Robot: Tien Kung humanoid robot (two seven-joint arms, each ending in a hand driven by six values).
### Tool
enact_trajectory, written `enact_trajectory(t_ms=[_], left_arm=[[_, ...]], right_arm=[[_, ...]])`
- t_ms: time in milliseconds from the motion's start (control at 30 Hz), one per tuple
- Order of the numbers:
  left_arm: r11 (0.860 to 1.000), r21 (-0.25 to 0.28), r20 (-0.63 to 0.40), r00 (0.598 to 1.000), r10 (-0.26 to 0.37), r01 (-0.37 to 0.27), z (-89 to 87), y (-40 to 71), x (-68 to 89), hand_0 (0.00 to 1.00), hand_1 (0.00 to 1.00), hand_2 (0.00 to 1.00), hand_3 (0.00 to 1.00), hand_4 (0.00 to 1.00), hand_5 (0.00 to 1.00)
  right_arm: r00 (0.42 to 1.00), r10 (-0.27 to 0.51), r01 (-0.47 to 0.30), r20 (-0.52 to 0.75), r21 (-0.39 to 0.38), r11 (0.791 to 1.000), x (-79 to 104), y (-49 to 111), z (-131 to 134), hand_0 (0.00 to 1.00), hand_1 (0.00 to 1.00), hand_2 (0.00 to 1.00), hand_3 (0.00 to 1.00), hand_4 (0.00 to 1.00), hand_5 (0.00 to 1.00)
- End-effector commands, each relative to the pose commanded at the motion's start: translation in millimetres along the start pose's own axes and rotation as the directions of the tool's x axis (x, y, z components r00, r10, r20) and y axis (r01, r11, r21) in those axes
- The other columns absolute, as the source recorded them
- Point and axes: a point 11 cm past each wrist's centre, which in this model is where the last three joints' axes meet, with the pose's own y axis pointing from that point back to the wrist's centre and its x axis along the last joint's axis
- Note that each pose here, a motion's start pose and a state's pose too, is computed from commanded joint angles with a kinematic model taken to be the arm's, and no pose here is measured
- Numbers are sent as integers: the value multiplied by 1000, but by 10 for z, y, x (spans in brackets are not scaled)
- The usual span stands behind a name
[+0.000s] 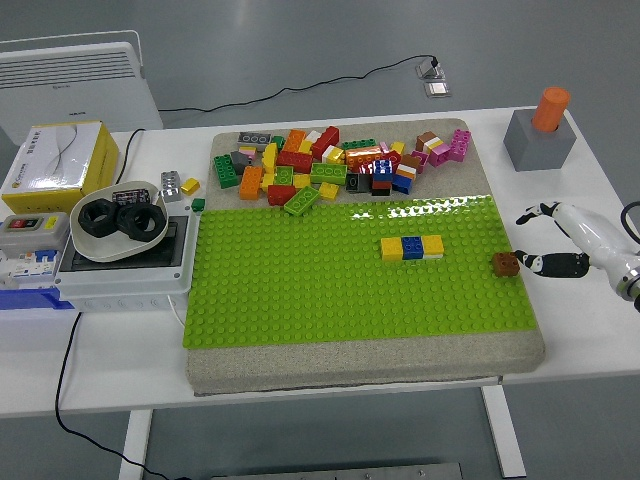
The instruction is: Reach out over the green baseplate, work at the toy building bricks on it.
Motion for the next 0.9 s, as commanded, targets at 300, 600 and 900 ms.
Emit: enact_trajectory(t_ms=[300, 600, 900], left_arm=[[1000, -2, 3, 1000, -3, 3, 17, 2, -1, 614, 420, 570, 701, 998, 998], [1000, -3, -2, 1000, -4, 4, 33, 5, 18, 614, 420, 570, 701, 998, 998], [1000, -6, -3, 1000, 8, -8, 50, 7, 34, 614, 414, 566, 698, 998, 998]], right_arm=[[999, -46, 46, 0, -3, 999, -53, -2, -47, 849, 826, 823, 695, 702, 160], [999, -29, 29, 42, -6, 1000, -97, 22, -39, 845, 829, 823, 699, 703, 154], [999, -33, 33, 42, -12, 999, -142, 21, -21, 848, 828, 822, 702, 699, 129]])
